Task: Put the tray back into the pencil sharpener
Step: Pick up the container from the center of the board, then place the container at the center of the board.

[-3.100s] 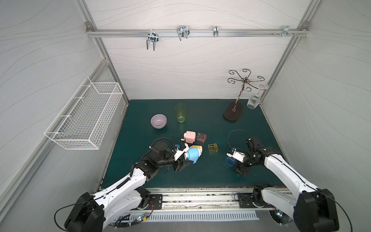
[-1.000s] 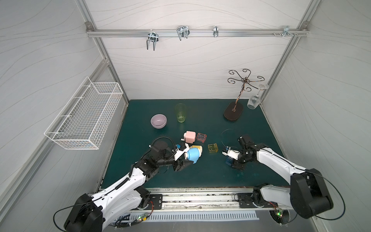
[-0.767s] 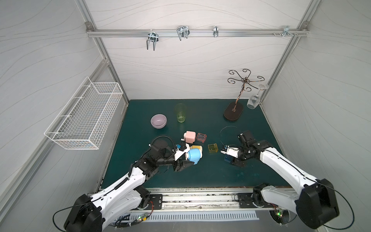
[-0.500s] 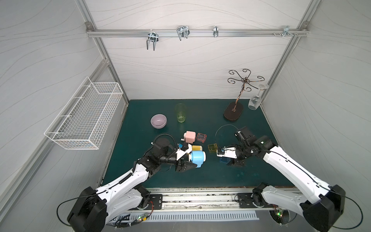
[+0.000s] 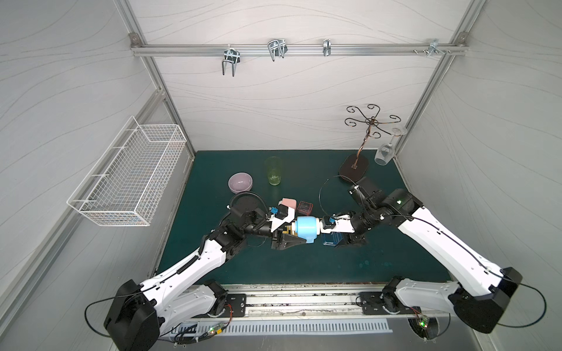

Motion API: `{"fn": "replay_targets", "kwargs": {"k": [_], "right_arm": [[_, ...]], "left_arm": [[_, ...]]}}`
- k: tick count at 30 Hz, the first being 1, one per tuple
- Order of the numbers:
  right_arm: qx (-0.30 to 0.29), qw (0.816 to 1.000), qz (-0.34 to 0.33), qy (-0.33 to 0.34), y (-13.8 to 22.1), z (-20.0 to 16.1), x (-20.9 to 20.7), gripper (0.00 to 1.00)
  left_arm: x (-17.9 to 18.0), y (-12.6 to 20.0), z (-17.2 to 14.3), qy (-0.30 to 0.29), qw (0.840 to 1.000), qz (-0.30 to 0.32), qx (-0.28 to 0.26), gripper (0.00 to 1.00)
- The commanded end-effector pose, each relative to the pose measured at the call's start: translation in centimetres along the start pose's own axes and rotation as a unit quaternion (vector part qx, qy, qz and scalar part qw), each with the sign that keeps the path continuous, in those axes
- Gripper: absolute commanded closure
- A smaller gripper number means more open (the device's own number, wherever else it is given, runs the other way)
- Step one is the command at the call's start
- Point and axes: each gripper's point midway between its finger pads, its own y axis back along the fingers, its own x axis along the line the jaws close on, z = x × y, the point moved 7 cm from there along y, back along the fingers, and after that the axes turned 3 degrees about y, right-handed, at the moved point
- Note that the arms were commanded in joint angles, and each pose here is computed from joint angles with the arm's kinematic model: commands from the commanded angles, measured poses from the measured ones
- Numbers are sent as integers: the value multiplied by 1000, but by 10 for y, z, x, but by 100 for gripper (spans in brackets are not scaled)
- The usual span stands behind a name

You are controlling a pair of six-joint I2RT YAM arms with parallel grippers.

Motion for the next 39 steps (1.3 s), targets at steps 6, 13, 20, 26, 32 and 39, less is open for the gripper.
{"fn": "replay_targets", "kwargs": {"k": [6, 13, 20, 26, 32, 39], "right_arm": [[-28, 999, 28, 8, 0, 22, -3, 52], [-42, 999, 10, -8, -1, 19, -10, 53], [-20, 997, -9, -72, -16, -24, -8, 54], [-21, 996, -10, -85, -29, -37, -5, 55], [-33, 996, -8, -84, -32, -26, -15, 55], [110, 982, -67, -137, -70, -87, -28, 60]], "left_arm": [[-2, -14, 25, -87, 996, -22, -13, 100], [5, -16, 20, -82, 997, 12, -5, 100], [7, -3, -18, -41, 997, 58, 38, 100], [5, 2, -57, -20, 993, 72, 94, 100], [13, -1, -47, -23, 993, 85, 80, 100], [12, 13, -61, -14, 985, 142, 96, 100]]}}
